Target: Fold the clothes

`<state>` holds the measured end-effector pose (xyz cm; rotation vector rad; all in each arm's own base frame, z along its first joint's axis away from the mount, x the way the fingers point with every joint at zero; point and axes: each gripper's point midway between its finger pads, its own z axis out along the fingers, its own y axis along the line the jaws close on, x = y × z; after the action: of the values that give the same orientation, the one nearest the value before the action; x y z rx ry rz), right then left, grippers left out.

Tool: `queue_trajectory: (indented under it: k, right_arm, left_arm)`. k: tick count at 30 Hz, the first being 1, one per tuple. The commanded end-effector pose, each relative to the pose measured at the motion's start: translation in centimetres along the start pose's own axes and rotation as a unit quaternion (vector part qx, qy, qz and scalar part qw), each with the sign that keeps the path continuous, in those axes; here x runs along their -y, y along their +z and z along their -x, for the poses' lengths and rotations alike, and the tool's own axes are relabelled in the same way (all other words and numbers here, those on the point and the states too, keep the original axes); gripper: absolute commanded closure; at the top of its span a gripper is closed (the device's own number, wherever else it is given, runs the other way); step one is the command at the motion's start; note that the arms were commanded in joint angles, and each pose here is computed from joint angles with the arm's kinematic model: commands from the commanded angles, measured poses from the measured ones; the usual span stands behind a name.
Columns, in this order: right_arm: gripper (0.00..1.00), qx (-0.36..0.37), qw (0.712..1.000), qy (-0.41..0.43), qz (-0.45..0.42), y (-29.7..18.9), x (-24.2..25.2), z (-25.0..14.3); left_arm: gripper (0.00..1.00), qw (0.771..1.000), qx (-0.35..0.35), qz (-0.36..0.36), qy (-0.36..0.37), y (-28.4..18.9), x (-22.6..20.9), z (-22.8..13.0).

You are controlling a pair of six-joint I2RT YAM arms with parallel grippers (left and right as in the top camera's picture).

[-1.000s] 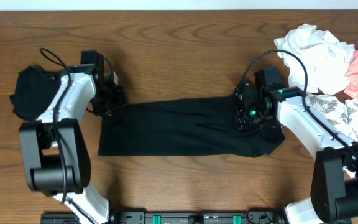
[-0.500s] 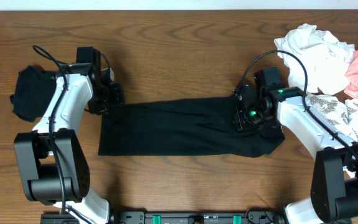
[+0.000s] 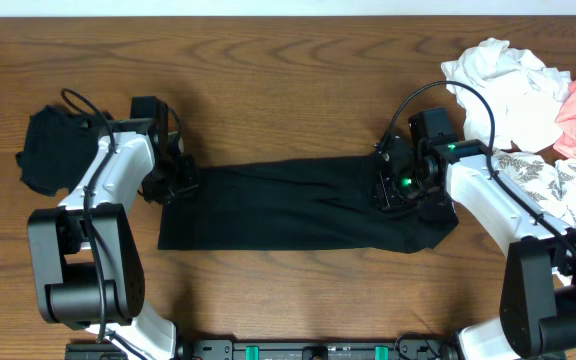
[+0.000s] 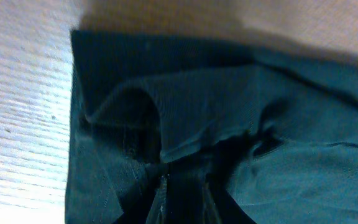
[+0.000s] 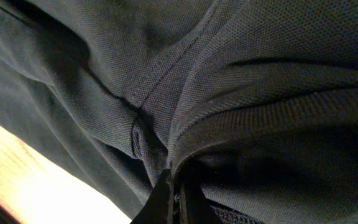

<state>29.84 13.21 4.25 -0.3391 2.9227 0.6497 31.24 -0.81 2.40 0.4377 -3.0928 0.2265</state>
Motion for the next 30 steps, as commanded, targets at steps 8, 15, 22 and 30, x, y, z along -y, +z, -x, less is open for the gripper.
queue_trajectory:
  k: [8, 15, 22, 30]
  right_arm:
    - [0.99, -0.004, 1.0, 0.002, 0.005, 0.2, 0.1, -0.2]
    - [0.99, -0.004, 1.0, 0.002, 0.001, 0.2, 0.2, -0.2]
    - [0.99, -0.004, 1.0, 0.002, 0.001, 0.2, 0.2, -0.2]
    - [0.99, -0.003, 1.0, 0.002, 0.001, 0.2, 0.2, -0.1]
  left_arm:
    - [0.72, 0.993, -0.04, -0.114, -0.011, -0.4, 3.8, -1.7]
    - [0.69, 0.992, -0.037, -0.12, -0.01, -0.4, 4.1, -1.5]
    - [0.67, 0.998, -0.026, -0.051, -0.011, 0.4, 1.6, -1.4]
    - [0.66, 0.998, -0.031, -0.045, -0.012, 1.3, 1.1, -2.0]
